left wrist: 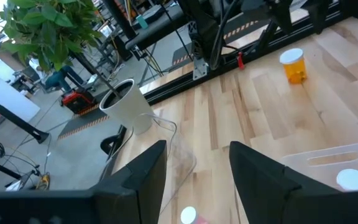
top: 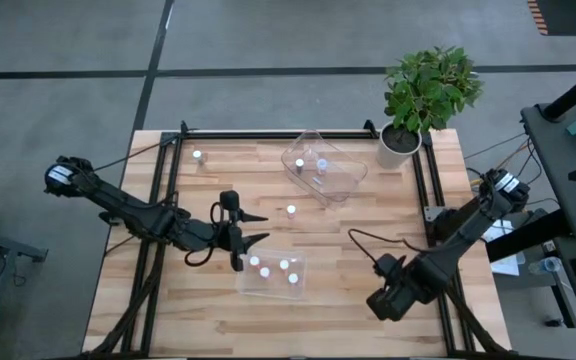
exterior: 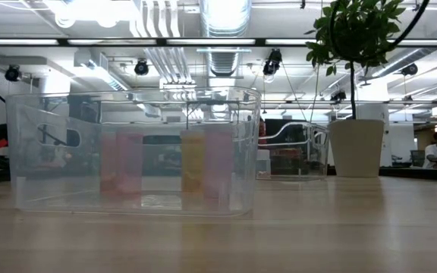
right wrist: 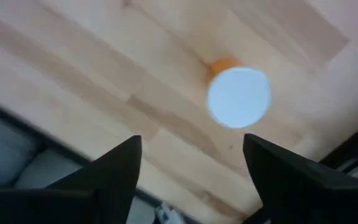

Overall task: Pick and place medicine bottles into bin by pill shape (circle, oval)
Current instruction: Put the orange capsule bottle into the top transparent bin

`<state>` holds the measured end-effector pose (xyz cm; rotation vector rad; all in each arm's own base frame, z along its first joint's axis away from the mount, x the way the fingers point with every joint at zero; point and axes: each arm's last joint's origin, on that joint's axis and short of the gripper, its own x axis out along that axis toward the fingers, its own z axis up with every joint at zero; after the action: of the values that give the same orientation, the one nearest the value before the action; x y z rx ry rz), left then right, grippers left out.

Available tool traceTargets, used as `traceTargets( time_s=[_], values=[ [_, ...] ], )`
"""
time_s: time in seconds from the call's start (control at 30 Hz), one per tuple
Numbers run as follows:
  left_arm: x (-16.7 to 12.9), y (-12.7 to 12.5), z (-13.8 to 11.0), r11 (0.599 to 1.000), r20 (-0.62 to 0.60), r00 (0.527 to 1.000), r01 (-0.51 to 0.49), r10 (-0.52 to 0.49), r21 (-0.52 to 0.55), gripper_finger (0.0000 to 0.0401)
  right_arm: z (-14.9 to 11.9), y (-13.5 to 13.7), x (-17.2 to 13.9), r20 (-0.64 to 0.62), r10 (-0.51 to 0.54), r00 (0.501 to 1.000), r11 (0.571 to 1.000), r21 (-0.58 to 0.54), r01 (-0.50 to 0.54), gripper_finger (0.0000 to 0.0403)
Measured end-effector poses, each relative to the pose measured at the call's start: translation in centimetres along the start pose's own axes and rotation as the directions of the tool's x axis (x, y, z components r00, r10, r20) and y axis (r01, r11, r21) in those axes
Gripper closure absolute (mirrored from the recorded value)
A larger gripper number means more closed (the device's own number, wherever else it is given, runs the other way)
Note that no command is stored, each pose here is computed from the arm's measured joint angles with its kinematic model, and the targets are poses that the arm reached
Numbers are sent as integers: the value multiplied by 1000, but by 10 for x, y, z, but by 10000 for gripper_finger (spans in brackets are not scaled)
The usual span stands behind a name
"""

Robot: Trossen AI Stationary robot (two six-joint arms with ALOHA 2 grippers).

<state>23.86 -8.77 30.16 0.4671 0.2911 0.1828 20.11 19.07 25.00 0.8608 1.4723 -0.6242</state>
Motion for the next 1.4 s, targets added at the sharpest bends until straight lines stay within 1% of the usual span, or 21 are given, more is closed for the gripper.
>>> traceTargets(
  time_s=[0.17, 0.3, 0.5, 0.63, 0.73, 0.83, 1.0, 1.27, 1.4],
  values=[
    [0, 0, 0, 1000, 3, 1000, 0, 0, -3, 241, -6, -7, 8, 31, -35, 999, 998, 55, 34, 93],
    [0, 0, 0, 1000, 3, 1000, 0, 0, -3, 241, -3, -14, 19, 41, -77, 996, 993, 88, 73, 82],
    [0, 0, 0, 1000, 3, 1000, 0, 0, -1, 241, 0, -25, 39, 48, -121, 992, 989, 93, 116, 84],
    [0, 0, 0, 1000, 3, 1000, 0, 0, 0, 241, 1, -28, 51, 42, -95, 995, 992, 90, 91, 92],
    [0, 0, 0, 1000, 3, 1000, 0, 0, 0, 241, 2, -26, 56, 35, -53, 998, 995, 86, 50, 96],
    [0, 0, 0, 1000, 3, 1000, 0, 0, 0, 241, 2, -28, 61, 34, -51, 998, 995, 86, 48, 100],
    [0, 0, 0, 1000, 3, 1000, 0, 0, 1, 241, 3, -31, 65, 36, -61, 998, 994, 97, 57, 121],
    [0, 0, 0, 1000, 2, 1000, 0, 0, 1, 241, 3, -31, 65, 36, -58, 998, 994, 97, 55, 196],
    [0, 0, 0, 1000, -2, 1000, 1, -1, 7, 241, 3, -31, 63, 33, -51, 998, 994, 99, 48, 207]
  ],
)
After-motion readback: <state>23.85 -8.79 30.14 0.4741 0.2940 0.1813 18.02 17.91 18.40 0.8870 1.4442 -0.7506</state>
